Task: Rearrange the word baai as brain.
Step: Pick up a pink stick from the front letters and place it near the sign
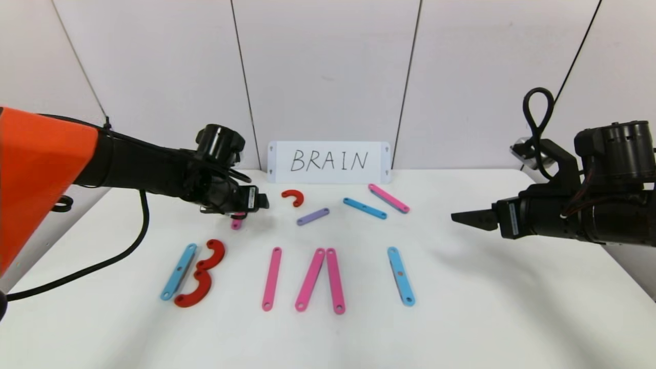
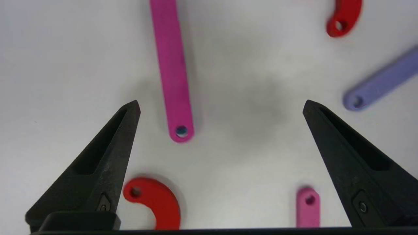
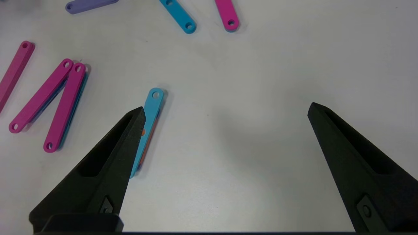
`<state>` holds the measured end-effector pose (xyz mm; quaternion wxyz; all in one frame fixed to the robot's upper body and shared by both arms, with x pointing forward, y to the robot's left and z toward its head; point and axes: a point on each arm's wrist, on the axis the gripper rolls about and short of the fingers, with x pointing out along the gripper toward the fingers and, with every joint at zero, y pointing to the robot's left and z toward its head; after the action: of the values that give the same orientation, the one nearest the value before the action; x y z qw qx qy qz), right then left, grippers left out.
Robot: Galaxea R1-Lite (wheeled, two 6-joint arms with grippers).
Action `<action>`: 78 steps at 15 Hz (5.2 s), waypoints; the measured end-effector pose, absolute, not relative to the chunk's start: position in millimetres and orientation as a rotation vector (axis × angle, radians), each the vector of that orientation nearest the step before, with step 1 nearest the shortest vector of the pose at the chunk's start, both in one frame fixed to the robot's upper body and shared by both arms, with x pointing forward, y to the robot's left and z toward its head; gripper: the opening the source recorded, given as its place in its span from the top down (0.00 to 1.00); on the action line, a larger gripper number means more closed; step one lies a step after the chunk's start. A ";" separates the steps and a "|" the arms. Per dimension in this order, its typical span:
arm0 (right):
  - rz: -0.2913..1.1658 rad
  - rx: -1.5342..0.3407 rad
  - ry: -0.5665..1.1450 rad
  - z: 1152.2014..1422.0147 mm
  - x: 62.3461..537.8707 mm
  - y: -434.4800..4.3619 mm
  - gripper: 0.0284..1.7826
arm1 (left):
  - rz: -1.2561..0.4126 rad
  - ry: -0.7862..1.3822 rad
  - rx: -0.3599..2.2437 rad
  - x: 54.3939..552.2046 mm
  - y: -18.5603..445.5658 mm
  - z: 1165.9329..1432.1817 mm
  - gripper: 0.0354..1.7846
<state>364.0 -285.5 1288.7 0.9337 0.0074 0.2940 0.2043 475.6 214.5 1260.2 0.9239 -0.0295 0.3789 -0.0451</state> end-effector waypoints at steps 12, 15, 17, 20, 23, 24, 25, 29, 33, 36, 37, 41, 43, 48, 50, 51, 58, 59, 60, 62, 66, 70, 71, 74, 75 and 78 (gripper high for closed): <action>0.413 0.016 0.598 1289.5 363.8 -286.6 0.02 | -0.244 0.908 0.069 381.9 172.2 1250.0 0.02; 0.413 0.016 0.598 1289.6 363.6 -286.6 0.02 | -0.243 0.924 0.073 381.2 171.3 1245.1 0.02; 0.413 0.016 0.598 1289.6 363.6 -286.6 0.02 | -0.239 0.933 0.071 381.9 170.8 1242.2 0.02; 0.413 0.016 0.598 1289.6 363.6 -286.6 0.02 | -0.233 0.941 0.063 383.9 169.6 1238.9 0.02; 0.413 0.015 0.598 1289.6 363.6 -286.6 0.02 | -0.226 0.955 0.059 385.8 168.2 1233.4 0.02; 0.413 0.015 0.598 1289.5 363.6 -286.6 0.02 | -0.222 0.964 0.059 385.8 168.2 1231.3 0.02; 0.413 0.015 0.598 1289.5 363.6 -286.6 0.02 | -0.221 0.967 0.060 386.0 168.0 1229.8 0.02; 0.413 0.015 0.598 1289.5 363.6 -286.6 0.02 | -0.214 0.977 0.067 387.5 165.3 1223.7 0.02; 0.413 0.015 0.598 1289.5 363.6 -286.6 0.02 | -0.207 0.985 0.082 388.5 162.1 1218.6 0.19; 0.413 0.014 0.598 1289.6 363.6 -286.6 0.02 | -0.206 0.990 0.083 389.3 161.2 1216.6 0.47; 0.413 0.014 0.598 1289.6 363.6 -286.6 0.02 | -0.206 0.991 0.083 389.4 160.9 1216.2 0.59; 0.413 0.014 0.597 1289.8 363.5 -286.6 0.02 | -0.207 0.992 0.082 390.0 160.2 1215.8 0.86; 0.413 0.014 0.597 1289.7 363.5 -286.6 0.02 | -0.208 0.982 0.077 392.1 159.7 1218.3 0.86; 0.413 0.014 0.600 1289.0 363.7 -286.5 0.02 | -0.163 0.893 -0.017 414.4 162.6 1240.3 0.86; 0.413 0.015 0.600 1288.9 363.7 -286.5 0.02 | -0.108 0.840 -0.061 430.9 167.8 1249.6 0.86; 0.413 0.015 0.601 1288.8 363.6 -286.5 0.02 | -0.082 0.818 -0.082 439.8 171.2 1252.9 0.86; 0.415 0.014 0.606 1287.3 363.3 -286.1 0.02 | 0.041 0.755 -0.260 490.5 180.4 1249.3 0.86; 0.415 0.014 0.608 1287.0 363.2 -286.1 0.02 | 0.052 0.747 -0.276 495.5 179.3 1248.0 0.86; 0.415 0.014 0.608 1286.9 363.2 -286.0 0.02 | 0.061 0.740 -0.286 499.6 178.3 1246.7 0.86; 0.415 0.014 0.609 1286.6 363.2 -285.9 0.02 | 0.071 0.734 -0.306 504.8 176.7 1244.2 0.86; 0.416 0.014 0.609 1286.6 363.2 -285.8 0.02 | 0.093 0.726 -0.343 512.0 175.0 1240.4 0.86; 0.416 0.014 0.610 1286.5 363.3 -285.8 0.02 | 0.153 0.736 -0.376 516.4 174.8 1238.0 0.86; 0.416 0.014 0.610 1286.5 363.3 -285.8 0.02 | 0.156 0.738 -0.379 517.0 174.6 1238.2 0.86; 0.416 0.014 0.610 1286.5 363.3 -285.8 0.02 | 0.157 0.740 -0.381 517.8 173.7 1237.3 0.86; 0.416 0.014 0.610 1286.5 363.3 -285.8 0.02 | 0.155 0.739 -0.380 517.7 173.2 1237.4 0.86; 0.416 0.014 0.610 1286.5 363.3 -285.8 0.02 | 0.147 0.743 -0.376 517.3 171.7 1237.0 0.81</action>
<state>363.3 -285.8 1286.5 0.9327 0.0069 0.2979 0.2034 517.3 171.7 1237.0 0.9119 -0.1826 0.3605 0.0713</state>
